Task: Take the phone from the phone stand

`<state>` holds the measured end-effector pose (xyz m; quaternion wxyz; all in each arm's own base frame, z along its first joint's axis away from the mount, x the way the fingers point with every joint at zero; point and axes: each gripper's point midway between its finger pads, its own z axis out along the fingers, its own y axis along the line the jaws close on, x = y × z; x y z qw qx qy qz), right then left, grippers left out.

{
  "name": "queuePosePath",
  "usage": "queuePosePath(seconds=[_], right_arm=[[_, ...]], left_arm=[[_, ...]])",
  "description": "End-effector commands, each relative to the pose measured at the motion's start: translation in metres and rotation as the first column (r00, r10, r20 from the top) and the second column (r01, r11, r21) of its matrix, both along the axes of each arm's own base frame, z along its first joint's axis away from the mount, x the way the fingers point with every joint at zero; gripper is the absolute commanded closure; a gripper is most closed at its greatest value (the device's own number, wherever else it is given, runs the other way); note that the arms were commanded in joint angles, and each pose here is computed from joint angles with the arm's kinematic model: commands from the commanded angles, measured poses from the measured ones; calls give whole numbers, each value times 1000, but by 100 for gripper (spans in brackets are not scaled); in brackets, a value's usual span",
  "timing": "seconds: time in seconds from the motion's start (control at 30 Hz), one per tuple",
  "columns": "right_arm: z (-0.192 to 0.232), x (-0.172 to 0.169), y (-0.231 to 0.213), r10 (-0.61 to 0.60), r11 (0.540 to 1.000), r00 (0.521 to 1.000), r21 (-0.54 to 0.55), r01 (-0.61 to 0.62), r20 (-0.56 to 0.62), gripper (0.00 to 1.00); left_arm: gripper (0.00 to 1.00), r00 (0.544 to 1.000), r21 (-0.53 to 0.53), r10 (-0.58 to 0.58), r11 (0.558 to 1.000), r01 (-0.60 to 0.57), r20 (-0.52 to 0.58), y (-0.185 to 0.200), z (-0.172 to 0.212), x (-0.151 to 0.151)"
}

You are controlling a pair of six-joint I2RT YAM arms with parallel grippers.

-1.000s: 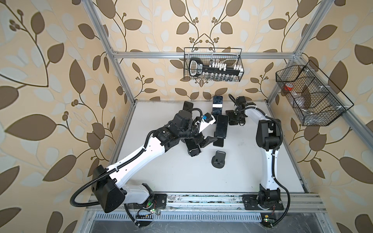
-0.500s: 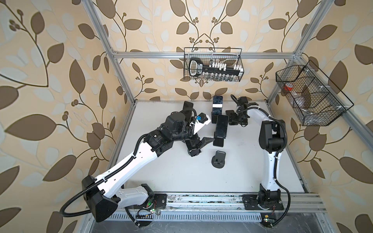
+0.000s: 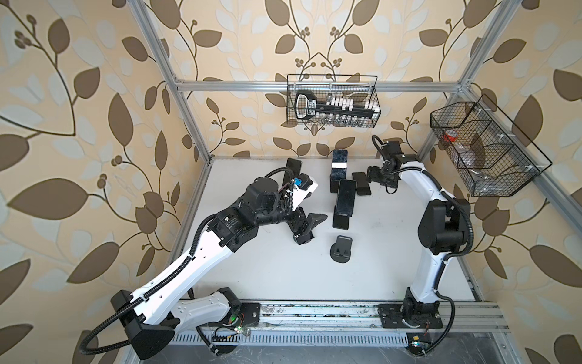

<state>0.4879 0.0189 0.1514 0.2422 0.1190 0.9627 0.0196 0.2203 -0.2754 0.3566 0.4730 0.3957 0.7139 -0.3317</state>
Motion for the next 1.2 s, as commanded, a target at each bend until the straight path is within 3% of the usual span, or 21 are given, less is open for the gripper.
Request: queuePosePath(seconds=[0.0,0.23,0.47,0.83,1.17], right_arm=[[24,-22,5,5,1000,1000,-13,-5,13,15],[54,-58,23,56,998,997,-25,-55,57,15],[71,-107,64,140,986,988,-96,-133,66,15],[66,-209,126,192,981,970,-64,-184,149,15],[40,-272,162,226,974,962,-28,-224,150,15]], left_arm=[[8,999,-80,37,996,-39,-21,16,30,-17],[9,989,-97,108,988,-118,-100,37,29,-30],[10,963,-5,187,981,-192,-191,53,-17,-33],[9,977,92,191,979,-182,-96,71,-75,-41],[6,981,113,193,975,-191,-7,87,-107,-49]])
